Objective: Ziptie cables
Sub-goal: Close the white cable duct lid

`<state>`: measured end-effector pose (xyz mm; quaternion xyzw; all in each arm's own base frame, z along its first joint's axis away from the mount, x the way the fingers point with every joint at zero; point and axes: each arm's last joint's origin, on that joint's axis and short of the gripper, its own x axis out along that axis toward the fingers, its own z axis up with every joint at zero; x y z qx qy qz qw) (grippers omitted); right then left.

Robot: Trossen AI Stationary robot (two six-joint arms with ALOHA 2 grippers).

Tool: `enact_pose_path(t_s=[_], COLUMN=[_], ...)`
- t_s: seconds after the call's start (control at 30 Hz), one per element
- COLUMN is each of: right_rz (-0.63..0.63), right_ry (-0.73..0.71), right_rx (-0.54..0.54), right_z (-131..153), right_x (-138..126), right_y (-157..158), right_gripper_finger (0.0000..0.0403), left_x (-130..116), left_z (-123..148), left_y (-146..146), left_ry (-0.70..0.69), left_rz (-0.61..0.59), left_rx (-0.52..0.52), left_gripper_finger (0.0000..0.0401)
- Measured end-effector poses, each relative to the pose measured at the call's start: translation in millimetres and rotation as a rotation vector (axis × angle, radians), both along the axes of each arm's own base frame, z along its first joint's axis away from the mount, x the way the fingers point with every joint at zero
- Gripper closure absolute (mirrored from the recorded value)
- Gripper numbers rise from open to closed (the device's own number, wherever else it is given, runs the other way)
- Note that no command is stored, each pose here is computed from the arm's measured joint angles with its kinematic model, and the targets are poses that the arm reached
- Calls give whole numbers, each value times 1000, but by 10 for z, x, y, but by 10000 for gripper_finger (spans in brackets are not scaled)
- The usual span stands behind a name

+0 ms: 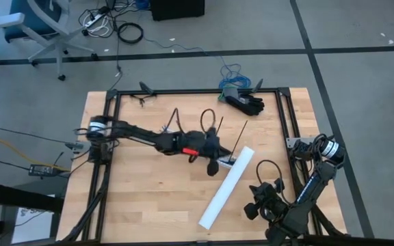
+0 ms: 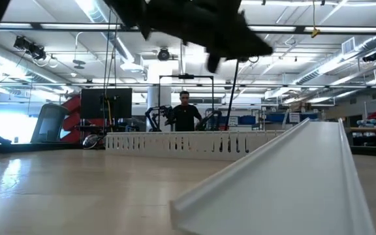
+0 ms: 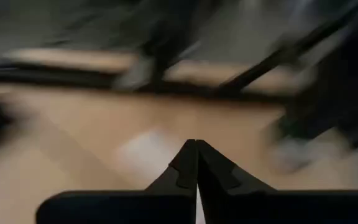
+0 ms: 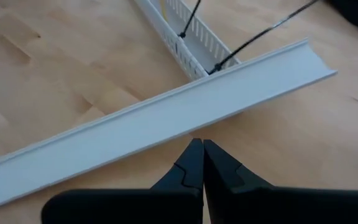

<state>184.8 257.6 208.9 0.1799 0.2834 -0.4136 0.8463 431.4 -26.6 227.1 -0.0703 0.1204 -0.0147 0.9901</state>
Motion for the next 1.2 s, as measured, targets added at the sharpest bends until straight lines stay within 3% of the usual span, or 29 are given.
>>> enact_pose_path(t_s=[0.07,0.13,0.23,0.33,0.6,0.8,0.97,1.2], right_rz=[0,7,23,31,25,187,231,160], right_ry=[16,27,37,31,57,144,217,140], right_rx=[2,-2,-3,10,138,187,253,387], right_z=[-2,-3,-5,-10,-51,-95,-114,-66], right_x=[-9,-14,-29,-54,-134,64,262,-1], right_y=[2,4,21,50,177,249,206,429], right_gripper_finger=[403,403,403,403,403,403,403,403], left_x=[-108,-202,-377,-623,-1535,-2118,-2322,-2406], left_z=[44,62,5,-138,-439,-605,-711,-863], left_y=[-37,-88,-140,-99,268,496,506,500], left_ry=[109,169,219,273,217,209,215,278], left_rz=[109,130,137,192,351,488,505,495], left_rx=[173,292,386,416,300,233,208,219], left_gripper_finger=[390,390,390,390,389,389,389,389])
